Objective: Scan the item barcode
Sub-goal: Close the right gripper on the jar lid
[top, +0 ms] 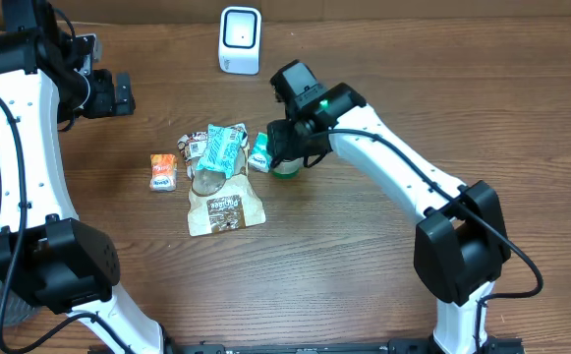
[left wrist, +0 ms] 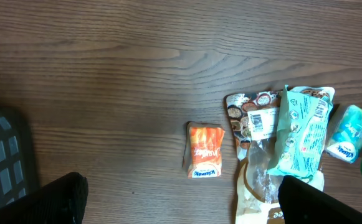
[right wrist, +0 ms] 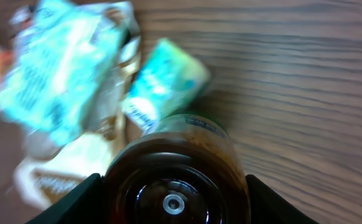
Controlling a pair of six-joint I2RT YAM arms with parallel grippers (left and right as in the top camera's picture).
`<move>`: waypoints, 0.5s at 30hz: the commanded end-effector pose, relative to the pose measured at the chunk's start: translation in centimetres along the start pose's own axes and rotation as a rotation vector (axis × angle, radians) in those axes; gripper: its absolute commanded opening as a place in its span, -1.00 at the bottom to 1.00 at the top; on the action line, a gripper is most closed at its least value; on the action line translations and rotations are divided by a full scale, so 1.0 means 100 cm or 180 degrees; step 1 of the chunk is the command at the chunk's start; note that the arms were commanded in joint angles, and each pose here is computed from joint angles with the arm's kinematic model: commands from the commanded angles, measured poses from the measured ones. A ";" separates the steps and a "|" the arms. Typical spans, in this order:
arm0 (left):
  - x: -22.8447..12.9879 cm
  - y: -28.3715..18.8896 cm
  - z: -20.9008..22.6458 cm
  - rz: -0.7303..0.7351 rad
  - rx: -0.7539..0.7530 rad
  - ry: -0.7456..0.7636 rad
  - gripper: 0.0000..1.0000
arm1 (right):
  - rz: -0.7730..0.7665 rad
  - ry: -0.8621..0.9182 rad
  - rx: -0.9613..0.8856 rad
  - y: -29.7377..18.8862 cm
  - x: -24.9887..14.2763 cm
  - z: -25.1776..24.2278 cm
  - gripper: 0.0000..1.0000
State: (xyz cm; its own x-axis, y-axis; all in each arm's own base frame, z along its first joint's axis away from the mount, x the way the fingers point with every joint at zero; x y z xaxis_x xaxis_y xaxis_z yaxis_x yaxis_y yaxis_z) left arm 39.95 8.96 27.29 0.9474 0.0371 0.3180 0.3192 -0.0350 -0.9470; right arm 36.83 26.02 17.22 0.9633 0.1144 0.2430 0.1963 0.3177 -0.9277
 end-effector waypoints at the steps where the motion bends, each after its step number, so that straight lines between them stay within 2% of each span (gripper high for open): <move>1: 0.000 -0.005 -0.005 -0.0041 -0.0033 0.0095 0.99 | 0.0073 -0.0545 0.0834 -0.021 0.009 0.012 0.05; 6: 0.000 -0.005 -0.005 -0.0041 -0.0033 0.0095 0.99 | 0.0163 -0.0821 0.1525 -0.036 0.012 0.000 0.04; 8: 0.000 -0.005 -0.005 -0.0041 -0.0033 0.0095 0.99 | 0.0139 -0.0784 0.1449 -0.036 0.015 -0.010 0.02; 13: 0.000 -0.005 -0.005 -0.0042 -0.0034 0.0095 0.99 | 0.0081 -0.1044 0.0568 -0.028 0.017 -0.044 0.05; 15: 0.000 -0.005 -0.005 -0.0041 -0.0033 0.0095 0.99 | 0.0100 -0.1213 0.0389 -0.025 0.015 -0.047 0.08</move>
State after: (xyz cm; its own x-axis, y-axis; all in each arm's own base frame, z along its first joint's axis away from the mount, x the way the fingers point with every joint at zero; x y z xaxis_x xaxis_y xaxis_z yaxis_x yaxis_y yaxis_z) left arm 39.95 8.96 27.30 0.9473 0.0371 0.3183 0.3196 -0.0350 -0.9469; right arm 38.12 21.16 17.60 0.9009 0.3575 0.2461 0.0447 0.4876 -0.8719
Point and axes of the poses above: each gripper's point midway between its finger pads, its own y axis out along the fingers, its own z axis along the line the jaws close on, x = y × z, the point moved 7 cm from there along -y, back along the fingers, and after that the axes turned 5 degrees about y, right-handed, at the moved point
